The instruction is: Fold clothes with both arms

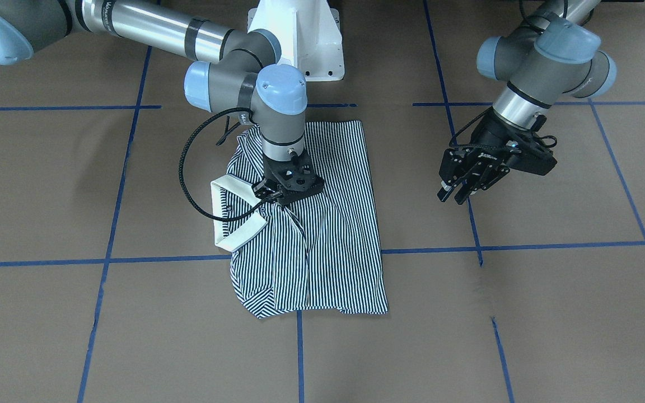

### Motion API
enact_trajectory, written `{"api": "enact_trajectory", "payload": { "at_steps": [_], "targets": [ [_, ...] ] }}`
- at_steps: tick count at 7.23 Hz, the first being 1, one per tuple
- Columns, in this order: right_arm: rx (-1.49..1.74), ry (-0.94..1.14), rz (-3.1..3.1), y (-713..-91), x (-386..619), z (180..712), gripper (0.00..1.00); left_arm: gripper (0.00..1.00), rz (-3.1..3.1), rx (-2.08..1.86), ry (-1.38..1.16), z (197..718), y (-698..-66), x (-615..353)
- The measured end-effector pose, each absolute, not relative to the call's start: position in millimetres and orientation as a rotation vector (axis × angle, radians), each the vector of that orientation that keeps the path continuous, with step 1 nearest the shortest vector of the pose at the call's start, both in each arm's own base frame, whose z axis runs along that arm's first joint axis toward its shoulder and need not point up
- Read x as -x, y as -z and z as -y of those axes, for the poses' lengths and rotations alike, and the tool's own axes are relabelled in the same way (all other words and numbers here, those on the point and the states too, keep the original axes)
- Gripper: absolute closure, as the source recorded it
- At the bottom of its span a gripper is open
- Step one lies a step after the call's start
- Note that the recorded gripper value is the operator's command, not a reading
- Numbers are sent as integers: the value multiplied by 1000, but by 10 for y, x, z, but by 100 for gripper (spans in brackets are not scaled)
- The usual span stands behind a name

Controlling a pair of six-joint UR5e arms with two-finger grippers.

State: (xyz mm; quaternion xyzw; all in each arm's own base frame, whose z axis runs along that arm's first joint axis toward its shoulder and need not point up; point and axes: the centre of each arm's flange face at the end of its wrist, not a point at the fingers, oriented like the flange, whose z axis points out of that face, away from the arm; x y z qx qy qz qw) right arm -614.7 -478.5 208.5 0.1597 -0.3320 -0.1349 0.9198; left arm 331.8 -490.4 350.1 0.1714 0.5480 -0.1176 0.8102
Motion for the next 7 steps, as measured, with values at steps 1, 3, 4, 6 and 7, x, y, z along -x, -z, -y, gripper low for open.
{"api": "enact_trajectory", "payload": {
  "at_steps": [1, 3, 4, 6, 7],
  "targets": [
    [-322, 283, 686, -2210, 6020, 4793, 100, 52, -1173, -367, 251, 4906, -3490, -3326],
    [-309, 279, 679, -2626, 5708, 4635, 58, 52, -1176, -369, 250, 4910, -3464, -3335],
    [-306, 276, 676, -2702, 5646, 4594, 58, 52, -1177, -369, 250, 4909, -3460, -3336],
    [-306, 267, 675, -2719, 5585, 4626, 0, 52, -1177, -369, 250, 4909, -3462, -3336],
    [-309, 253, 672, -2721, 5521, 4707, 0, 52, -1176, -369, 251, 4909, -3464, -3334]
  ]
}}
